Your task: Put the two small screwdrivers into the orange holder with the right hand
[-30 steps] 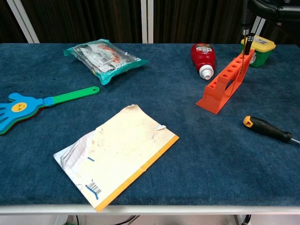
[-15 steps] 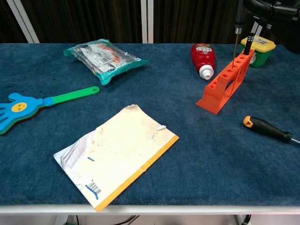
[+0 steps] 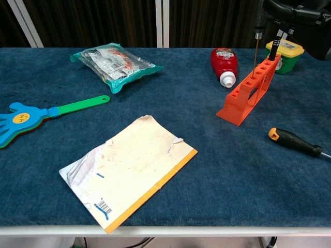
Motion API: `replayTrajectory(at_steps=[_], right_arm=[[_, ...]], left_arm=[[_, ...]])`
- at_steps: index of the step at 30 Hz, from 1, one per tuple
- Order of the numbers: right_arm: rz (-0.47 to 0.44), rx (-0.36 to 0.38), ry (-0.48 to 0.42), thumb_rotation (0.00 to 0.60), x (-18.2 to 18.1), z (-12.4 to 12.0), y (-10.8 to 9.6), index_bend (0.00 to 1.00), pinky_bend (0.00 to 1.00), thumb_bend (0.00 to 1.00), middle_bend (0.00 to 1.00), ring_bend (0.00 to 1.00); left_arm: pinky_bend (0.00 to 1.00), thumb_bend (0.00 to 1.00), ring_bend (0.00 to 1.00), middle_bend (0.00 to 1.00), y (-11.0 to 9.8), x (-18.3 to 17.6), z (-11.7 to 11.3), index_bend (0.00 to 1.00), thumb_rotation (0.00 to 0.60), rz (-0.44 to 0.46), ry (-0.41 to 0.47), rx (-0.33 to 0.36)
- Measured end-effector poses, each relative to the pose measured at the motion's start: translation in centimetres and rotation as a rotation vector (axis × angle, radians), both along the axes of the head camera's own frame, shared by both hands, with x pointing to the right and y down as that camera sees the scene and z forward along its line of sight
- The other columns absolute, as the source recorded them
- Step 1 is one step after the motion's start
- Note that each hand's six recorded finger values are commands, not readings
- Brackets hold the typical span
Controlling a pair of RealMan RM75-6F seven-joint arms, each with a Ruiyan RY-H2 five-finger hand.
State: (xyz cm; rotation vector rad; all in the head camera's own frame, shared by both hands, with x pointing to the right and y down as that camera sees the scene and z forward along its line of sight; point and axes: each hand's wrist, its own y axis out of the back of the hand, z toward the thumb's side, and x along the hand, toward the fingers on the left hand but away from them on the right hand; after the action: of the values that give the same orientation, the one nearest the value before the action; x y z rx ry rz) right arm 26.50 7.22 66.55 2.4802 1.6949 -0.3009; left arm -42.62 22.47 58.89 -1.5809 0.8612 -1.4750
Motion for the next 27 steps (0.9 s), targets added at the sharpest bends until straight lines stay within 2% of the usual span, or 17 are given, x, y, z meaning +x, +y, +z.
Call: replayTrajectory(at_steps=[27], right_arm=[[0.006, -0.058, 0.033, 0.600, 1.4, 2.3, 1.1, 0.72, 0.00, 0.42, 0.05, 0.00]], left_arm=[[0.18, 0.05, 0.04, 0.08, 0.0, 0.2, 0.4, 0.16, 0.600, 0.007, -0.004, -0.015]])
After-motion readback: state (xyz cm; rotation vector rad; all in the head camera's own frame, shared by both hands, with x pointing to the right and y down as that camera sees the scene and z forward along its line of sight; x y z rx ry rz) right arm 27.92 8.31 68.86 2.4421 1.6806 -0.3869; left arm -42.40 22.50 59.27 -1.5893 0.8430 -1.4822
